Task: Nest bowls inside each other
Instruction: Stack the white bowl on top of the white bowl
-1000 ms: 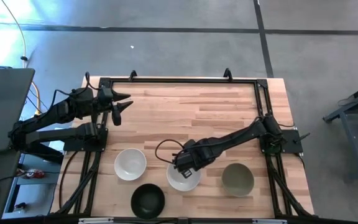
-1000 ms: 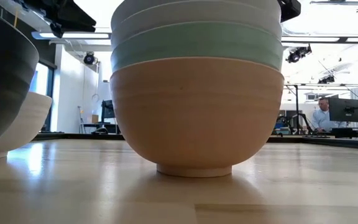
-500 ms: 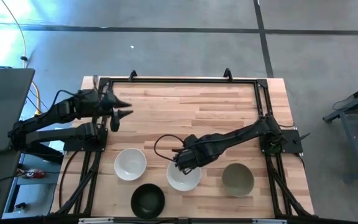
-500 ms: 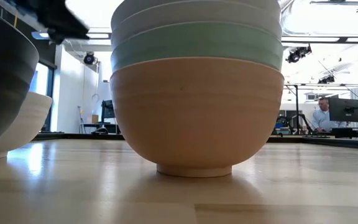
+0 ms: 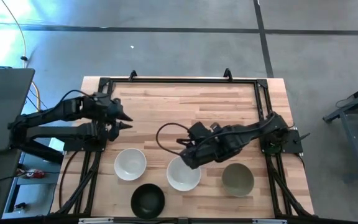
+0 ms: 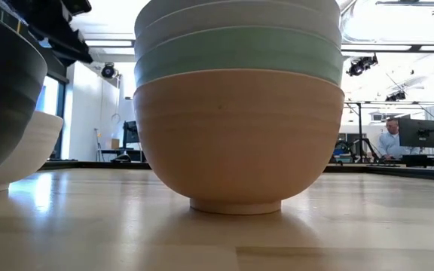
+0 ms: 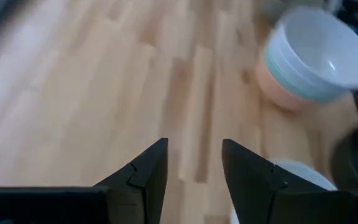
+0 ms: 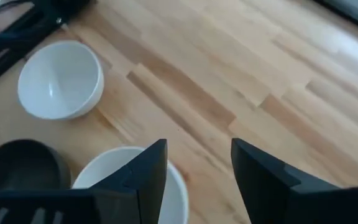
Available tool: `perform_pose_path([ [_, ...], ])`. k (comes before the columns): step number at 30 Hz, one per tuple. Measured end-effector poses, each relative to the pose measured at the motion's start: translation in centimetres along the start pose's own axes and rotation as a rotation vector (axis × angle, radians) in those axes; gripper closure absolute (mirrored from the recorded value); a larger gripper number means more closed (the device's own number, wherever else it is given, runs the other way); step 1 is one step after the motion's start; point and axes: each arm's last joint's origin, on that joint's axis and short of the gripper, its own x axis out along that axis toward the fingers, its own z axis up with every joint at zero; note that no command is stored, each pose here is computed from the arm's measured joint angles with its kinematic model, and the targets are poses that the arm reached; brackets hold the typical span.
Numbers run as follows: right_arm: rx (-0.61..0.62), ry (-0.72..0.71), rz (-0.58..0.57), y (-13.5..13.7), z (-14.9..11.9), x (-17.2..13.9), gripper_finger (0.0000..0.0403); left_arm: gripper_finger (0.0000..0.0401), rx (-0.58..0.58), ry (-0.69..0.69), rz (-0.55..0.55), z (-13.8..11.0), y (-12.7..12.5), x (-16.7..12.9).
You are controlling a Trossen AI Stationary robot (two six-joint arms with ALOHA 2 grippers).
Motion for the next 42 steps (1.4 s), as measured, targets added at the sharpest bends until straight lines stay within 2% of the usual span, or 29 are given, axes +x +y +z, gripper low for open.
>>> perform_pose_path([
  [5, -0.046, -0.047, -0.008, -0.6, 0.1, -1.1, 0.0233, 0.026, 0.057, 0.094, -0.088, 0.2, -0.8, 0.5],
  [12, -0.103, -0.112, -0.013, -1.5, 0.7, -2.5, 0.0233, 0.026, 0.104, 0.37, -0.121, -1.3, -1.5, 1.5],
  [22, -0.153, -0.298, -0.018, -3.2, 1.9, -5.4, 0.0233, 0.026, 0.141, 0.505, -0.111, -1.4, -2.6, 3.8],
  [33, -0.151, -0.433, -0.026, -5.4, 2.1, -8.9, 0.0233, 0.0261, 0.181, 0.604, -0.142, -1.4, -4.1, 7.2],
  [42, -0.141, -0.518, -0.024, -7.3, 1.8, -11.5, 0.0234, 0.0261, 0.176, 0.68, -0.073, -1.8, -4.6, 9.3],
])
